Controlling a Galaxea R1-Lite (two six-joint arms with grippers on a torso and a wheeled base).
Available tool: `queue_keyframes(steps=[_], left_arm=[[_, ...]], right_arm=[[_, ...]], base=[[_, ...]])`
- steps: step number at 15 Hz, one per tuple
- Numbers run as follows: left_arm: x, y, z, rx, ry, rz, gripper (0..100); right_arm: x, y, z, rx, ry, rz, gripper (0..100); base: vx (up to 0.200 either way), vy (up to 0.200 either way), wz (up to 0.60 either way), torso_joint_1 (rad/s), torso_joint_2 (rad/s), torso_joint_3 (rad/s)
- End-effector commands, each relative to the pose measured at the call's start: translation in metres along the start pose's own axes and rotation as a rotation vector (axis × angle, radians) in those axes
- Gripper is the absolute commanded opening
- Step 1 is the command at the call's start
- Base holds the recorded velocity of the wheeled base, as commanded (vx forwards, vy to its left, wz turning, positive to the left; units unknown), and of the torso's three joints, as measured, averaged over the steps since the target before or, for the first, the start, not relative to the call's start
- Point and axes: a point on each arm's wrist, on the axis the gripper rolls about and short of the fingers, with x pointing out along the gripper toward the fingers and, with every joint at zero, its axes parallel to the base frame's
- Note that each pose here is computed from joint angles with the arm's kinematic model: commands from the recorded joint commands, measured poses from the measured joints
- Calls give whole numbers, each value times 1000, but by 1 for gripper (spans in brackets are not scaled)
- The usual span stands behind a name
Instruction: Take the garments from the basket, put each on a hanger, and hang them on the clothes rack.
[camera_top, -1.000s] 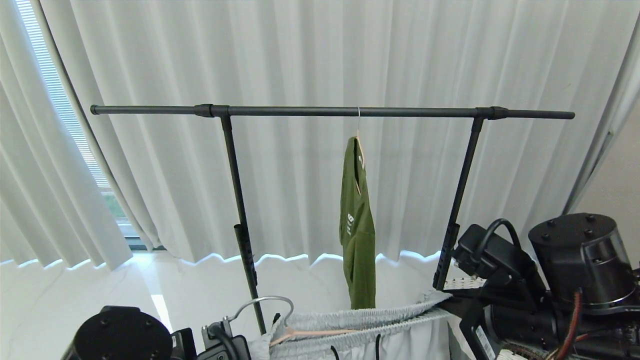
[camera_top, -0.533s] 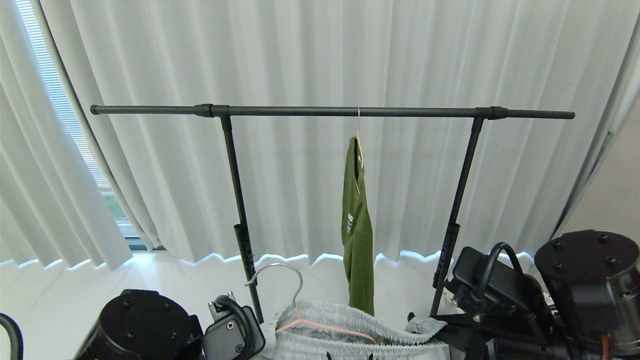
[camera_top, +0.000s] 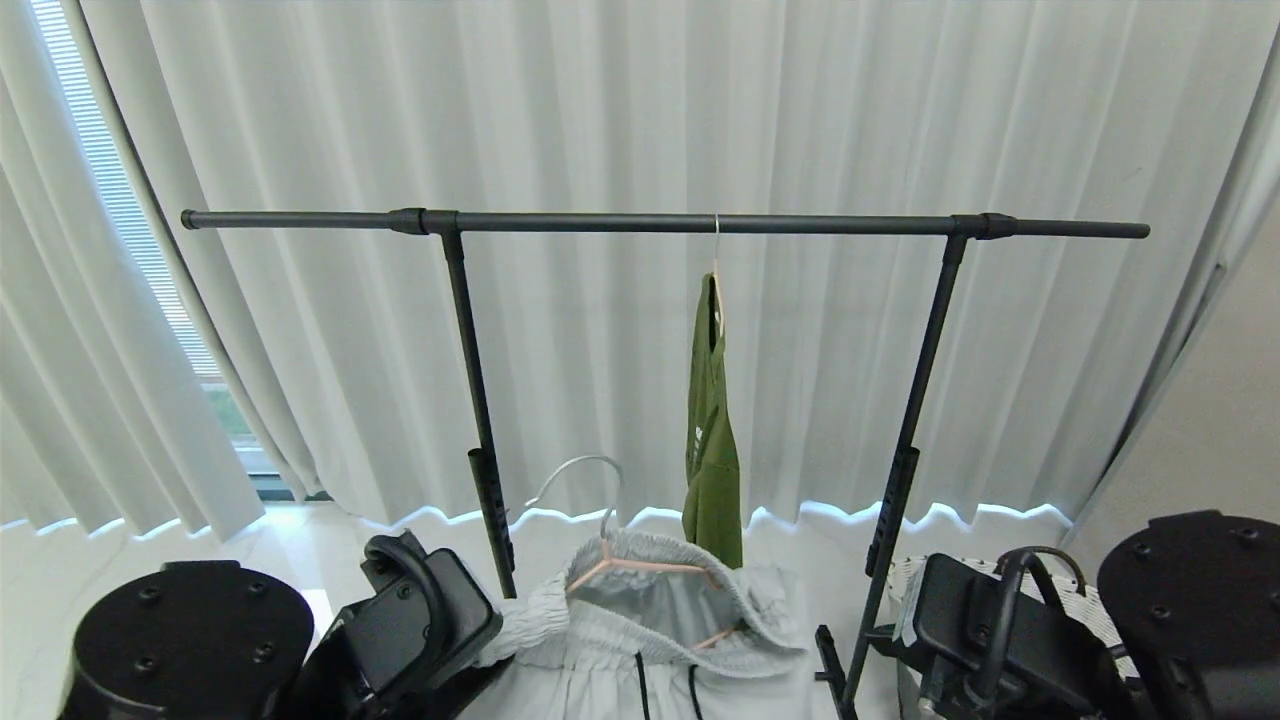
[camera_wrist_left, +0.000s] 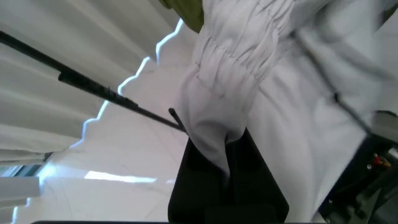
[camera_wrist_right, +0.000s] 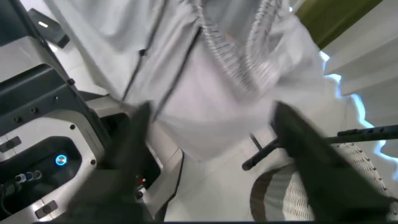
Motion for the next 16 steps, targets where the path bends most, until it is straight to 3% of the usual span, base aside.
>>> queue_keyframes(steps=[1,3,9,13,16], left_arm=[[-5,-1,-3,0,-32,-7,0],[-6,-4,-8,0,-65,-39,0],[-16,-10,-1,0,-265,-166,0],[-25,-16,-1,75,-317,-214,0],[-29,-17,1,81,-341,-226,0]], right_arm=[[-3,-4,0,9,-11,-13,100],[-3,-8,2,-27,-24,-11,100],[7,-34,4,-265,-65,148,100],[39,-46,22,-276,-143,115,100],[56,-47,32,-286,-180,156,100]], base=[[0,0,0,0,0,0],[0,0,0,0,0,0],[0,0,0,0,0,0],[0,0,0,0,0,0],[0,0,0,0,0,0]])
